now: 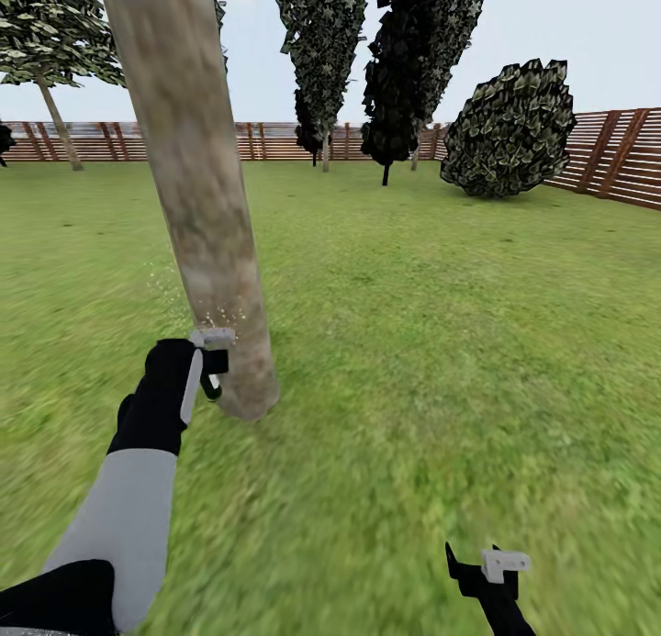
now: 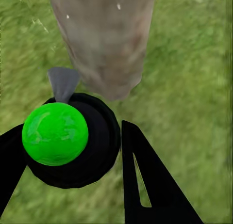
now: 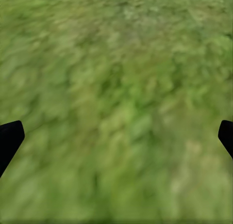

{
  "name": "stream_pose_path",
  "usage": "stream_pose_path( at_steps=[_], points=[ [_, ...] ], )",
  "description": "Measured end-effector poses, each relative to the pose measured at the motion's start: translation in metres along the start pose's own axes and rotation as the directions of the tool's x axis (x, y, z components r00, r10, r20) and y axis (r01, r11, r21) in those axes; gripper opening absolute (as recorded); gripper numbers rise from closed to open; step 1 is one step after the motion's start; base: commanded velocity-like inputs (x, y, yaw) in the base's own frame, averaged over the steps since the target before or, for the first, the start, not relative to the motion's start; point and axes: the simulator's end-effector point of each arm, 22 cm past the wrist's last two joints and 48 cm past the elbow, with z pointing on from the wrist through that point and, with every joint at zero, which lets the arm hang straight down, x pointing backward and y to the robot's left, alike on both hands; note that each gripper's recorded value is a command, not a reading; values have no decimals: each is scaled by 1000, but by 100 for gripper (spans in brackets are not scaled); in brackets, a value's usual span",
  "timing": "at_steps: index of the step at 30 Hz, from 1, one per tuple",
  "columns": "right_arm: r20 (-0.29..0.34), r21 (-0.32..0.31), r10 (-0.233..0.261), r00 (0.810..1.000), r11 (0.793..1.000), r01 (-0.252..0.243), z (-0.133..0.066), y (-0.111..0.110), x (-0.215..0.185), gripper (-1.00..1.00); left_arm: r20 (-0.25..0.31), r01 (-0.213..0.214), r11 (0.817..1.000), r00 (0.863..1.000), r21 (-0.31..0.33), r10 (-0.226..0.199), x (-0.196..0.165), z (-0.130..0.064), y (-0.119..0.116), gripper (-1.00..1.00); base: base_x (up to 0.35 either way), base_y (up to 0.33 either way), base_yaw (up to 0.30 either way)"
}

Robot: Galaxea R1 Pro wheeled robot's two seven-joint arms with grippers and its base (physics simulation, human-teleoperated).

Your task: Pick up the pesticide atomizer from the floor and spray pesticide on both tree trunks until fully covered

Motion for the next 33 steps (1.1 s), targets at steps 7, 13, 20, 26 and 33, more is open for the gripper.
stream_pose_path(
  at_steps=[7,13,20,26,33],
  points=[
    [0,1,1,1000,1000,-1,0,0,0,100,20,6,999,1000,-46,-5,-13,-6,30,-100,0,0,0],
    [0,1,1,1000,1000,-1,0,0,0,100,56,13,999,998,-33,-11,-33,-14,25,-100,0,0,0],
    [0,1,1,1000,1000,-1,0,0,0,100,93,15,1000,996,2,-15,-53,-26,0,-100,0,0,0],
    [0,1,1,1000,1000,-1,0,0,0,100,92,17,999,996,-30,-14,-53,-24,19,-100,0,0,0],
    [1,1,0,1000,1000,0,0,-1,0,100,114,17,1000,993,-13,-15,-59,-30,10,-100,150,0,0]
  ],
)
